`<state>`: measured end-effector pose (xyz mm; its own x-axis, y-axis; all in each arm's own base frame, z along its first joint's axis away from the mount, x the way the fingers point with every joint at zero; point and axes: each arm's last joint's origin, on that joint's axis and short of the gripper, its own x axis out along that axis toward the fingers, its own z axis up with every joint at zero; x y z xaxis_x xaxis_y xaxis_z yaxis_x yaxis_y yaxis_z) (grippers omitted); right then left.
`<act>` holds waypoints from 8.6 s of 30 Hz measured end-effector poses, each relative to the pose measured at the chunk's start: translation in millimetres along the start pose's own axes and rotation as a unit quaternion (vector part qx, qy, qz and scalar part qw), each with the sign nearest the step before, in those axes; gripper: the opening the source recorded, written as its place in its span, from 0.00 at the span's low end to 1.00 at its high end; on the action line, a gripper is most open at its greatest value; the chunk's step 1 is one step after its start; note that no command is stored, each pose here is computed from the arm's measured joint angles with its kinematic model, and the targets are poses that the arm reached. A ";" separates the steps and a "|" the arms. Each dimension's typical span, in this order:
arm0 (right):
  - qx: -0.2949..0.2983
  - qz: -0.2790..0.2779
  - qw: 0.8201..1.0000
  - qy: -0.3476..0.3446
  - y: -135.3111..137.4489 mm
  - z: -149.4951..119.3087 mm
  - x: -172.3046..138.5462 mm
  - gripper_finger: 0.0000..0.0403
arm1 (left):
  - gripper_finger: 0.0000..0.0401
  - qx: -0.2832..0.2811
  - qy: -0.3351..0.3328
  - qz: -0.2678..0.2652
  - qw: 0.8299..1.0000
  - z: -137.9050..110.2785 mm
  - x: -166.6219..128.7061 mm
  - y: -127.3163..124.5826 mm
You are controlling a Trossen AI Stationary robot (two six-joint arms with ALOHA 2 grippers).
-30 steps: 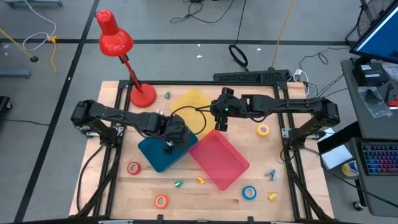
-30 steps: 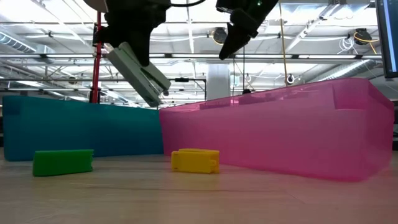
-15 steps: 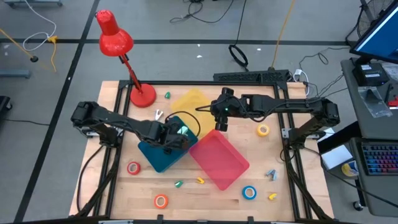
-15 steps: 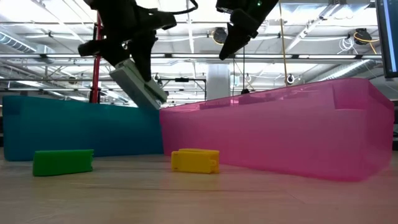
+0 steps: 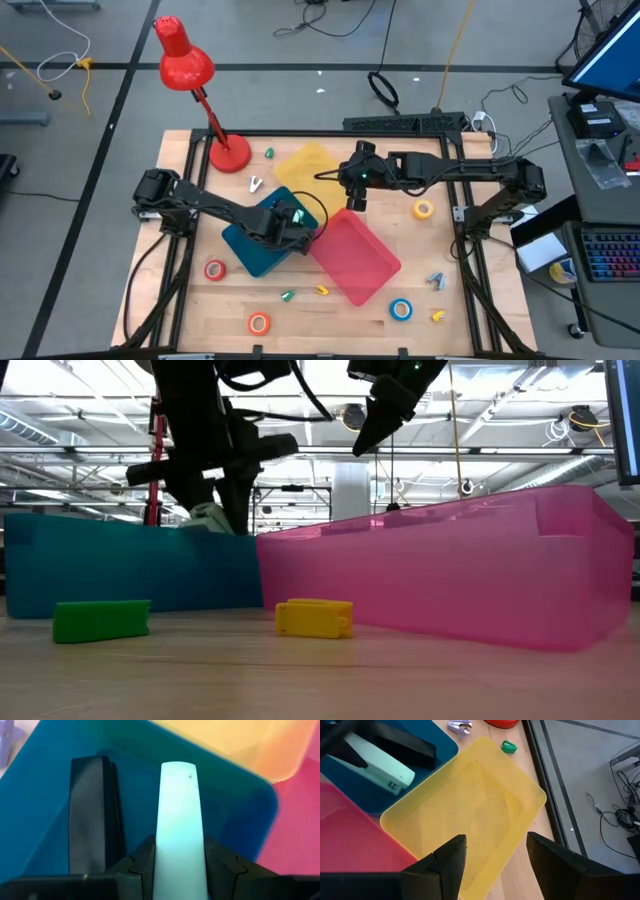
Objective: Pick and place Stapler, Stapler remover, tape
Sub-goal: Put the large light green stapler into the blue bin, then put the top green stapler into the blue bin
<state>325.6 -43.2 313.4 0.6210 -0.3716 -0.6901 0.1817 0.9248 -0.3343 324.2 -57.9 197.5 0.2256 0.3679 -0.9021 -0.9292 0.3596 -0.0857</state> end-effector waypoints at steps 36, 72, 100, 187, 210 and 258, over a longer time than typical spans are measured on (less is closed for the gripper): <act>-0.001 0.000 1.000 0.000 0.0 -0.1 0.1 0.50 | 0.39 0.009 0.047 -0.037 0.998 14.3 -56.4 30.8; -0.030 -0.054 0.996 0.060 -6.9 -11.4 -2.3 0.50 | 0.26 0.012 0.070 0.084 0.994 -25.6 -131.7 109.6; 0.109 -0.122 0.984 0.071 -51.9 -41.2 -81.5 0.50 | 0.26 0.100 -0.083 0.013 0.991 188.1 -46.4 149.3; 0.146 -0.129 0.979 0.054 -57.0 -42.9 -90.1 0.50 | 0.35 0.078 0.137 0.011 0.987 227.5 149.8 194.2; 0.146 -0.129 0.979 0.054 -57.0 -42.9 -90.1 0.50 | 0.16 0.078 0.115 0.007 0.990 233.9 134.5 197.0; 0.146 -0.129 0.979 0.054 -57.0 -42.9 -90.1 0.50 | 0.58 0.098 0.046 0.017 0.994 240.2 108.5 186.8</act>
<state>226.6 -66.0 367.1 0.4448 -0.5872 -0.6763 0.5415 0.7778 -0.3191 245.5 255.1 185.2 0.1582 0.3063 -0.9387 -0.8587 0.5120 0.0224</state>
